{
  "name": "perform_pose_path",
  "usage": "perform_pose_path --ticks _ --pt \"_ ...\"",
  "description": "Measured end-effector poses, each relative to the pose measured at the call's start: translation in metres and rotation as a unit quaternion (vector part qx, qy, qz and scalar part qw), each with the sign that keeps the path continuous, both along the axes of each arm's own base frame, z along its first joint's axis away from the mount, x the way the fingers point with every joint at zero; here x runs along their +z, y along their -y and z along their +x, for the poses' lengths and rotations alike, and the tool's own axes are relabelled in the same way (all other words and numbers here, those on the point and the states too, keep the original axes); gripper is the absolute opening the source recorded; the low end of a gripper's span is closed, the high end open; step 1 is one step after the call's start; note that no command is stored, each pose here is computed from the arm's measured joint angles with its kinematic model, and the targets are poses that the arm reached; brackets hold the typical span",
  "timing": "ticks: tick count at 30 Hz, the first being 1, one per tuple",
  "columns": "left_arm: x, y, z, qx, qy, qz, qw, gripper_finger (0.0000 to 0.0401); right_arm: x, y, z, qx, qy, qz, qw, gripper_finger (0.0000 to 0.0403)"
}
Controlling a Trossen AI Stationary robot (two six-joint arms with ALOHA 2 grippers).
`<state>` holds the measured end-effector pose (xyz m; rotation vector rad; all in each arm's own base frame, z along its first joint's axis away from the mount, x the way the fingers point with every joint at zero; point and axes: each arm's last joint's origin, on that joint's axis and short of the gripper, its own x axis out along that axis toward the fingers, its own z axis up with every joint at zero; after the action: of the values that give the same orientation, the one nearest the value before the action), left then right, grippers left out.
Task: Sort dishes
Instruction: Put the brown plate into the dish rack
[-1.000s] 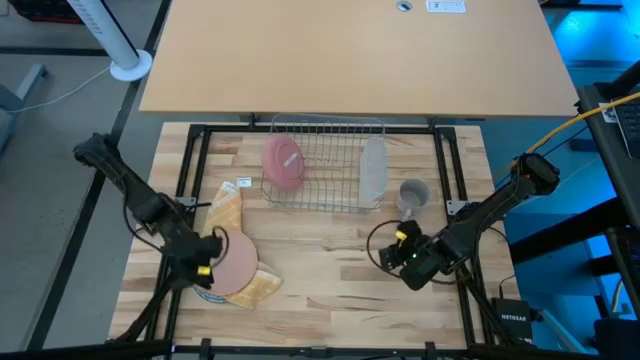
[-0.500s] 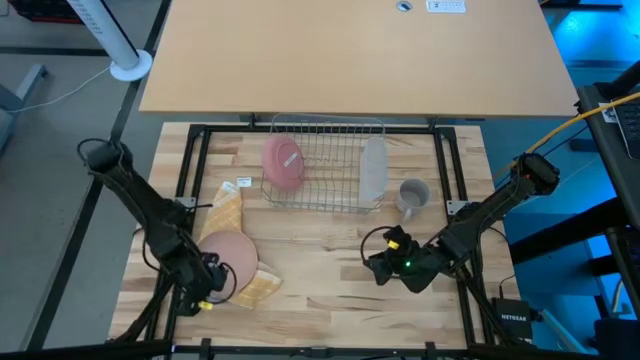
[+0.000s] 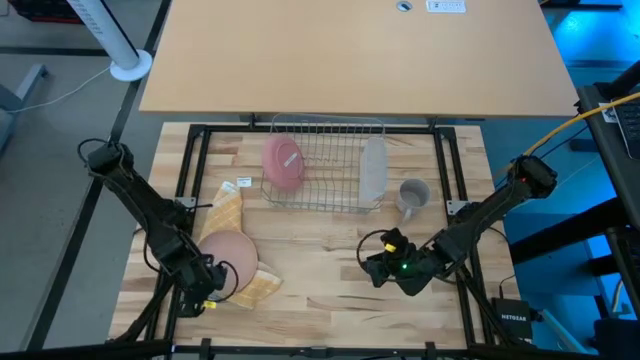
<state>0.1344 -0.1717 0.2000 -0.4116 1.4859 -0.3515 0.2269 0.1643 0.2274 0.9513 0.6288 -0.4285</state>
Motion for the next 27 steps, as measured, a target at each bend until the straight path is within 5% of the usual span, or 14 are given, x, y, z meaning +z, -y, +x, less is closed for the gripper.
perform_pose_path --ticks 7,17,27 --pt "0.006 -0.005 -0.003 -0.005 -0.004 -0.014 1.000 0.0079 -0.013 -0.007 0.008 0.004 -0.007 0.003 1.000 0.0154" --pt "0.003 -0.017 -0.005 0.007 -0.006 0.053 0.999 0.0051 -0.029 -0.018 0.021 0.010 0.003 0.018 1.000 0.0154" --pt "0.003 -0.016 -0.005 0.002 -0.001 0.053 0.999 0.0055 -0.038 -0.023 0.026 0.021 -0.004 0.032 0.999 0.0154"
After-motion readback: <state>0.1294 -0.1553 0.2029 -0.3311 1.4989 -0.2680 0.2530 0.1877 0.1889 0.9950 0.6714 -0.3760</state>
